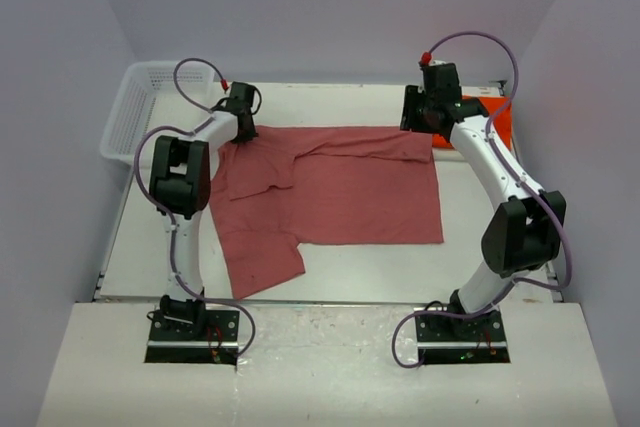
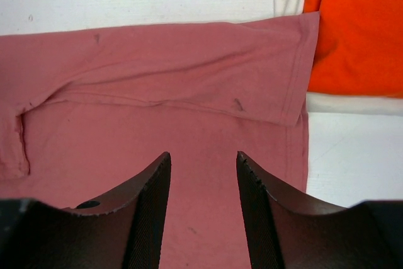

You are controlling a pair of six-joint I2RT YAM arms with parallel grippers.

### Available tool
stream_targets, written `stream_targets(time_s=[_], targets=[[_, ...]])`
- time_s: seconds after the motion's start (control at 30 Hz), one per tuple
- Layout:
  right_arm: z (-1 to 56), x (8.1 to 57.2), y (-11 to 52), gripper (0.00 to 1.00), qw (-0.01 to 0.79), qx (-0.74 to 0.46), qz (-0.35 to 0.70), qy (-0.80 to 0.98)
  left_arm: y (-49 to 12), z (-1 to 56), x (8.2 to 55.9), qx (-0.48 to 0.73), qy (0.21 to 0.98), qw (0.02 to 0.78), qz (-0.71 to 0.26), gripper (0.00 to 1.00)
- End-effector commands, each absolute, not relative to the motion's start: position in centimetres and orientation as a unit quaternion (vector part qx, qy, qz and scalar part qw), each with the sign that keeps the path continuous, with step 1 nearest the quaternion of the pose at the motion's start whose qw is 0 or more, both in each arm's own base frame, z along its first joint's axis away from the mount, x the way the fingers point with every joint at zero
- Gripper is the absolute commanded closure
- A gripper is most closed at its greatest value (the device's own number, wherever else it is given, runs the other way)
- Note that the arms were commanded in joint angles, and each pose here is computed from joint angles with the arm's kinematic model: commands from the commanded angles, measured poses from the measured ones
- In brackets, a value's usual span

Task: Fold and stack the t-shirts
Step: Fold the flattened tshirt in 1/3 of the way, then grap the side of the flattened tshirt closest away from the robot with both arms

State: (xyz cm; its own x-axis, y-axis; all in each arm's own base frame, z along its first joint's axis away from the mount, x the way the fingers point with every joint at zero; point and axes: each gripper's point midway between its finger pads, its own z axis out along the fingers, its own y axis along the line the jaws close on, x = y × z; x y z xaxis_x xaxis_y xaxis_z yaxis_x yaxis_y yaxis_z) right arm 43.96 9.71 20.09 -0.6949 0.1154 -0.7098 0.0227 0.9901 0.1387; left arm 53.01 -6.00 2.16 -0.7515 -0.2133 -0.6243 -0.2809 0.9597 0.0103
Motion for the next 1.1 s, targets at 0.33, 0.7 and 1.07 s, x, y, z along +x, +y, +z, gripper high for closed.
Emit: stream_targets(time_s=[0.33,0.7,1.07], targets=[[18.8,42.9,8.3,0.52,0.381,0.1,0.031,0.919,-5.8,10.2,53.0,-0.134,0.907,0.395,0.06,0.92],[15.6,35.8,6.0,0.38,0.338,0.152,0.003,0.929,-10.3,21.5,46.3,-0.164,0.845,0.508,0.03,0.59],[8.9,26.3,5.6,0.39,0.275,0.251,0.04,0.927,-17.4,19.7,35.0,-0.108,0.856,0.487,-0.134,0.61]])
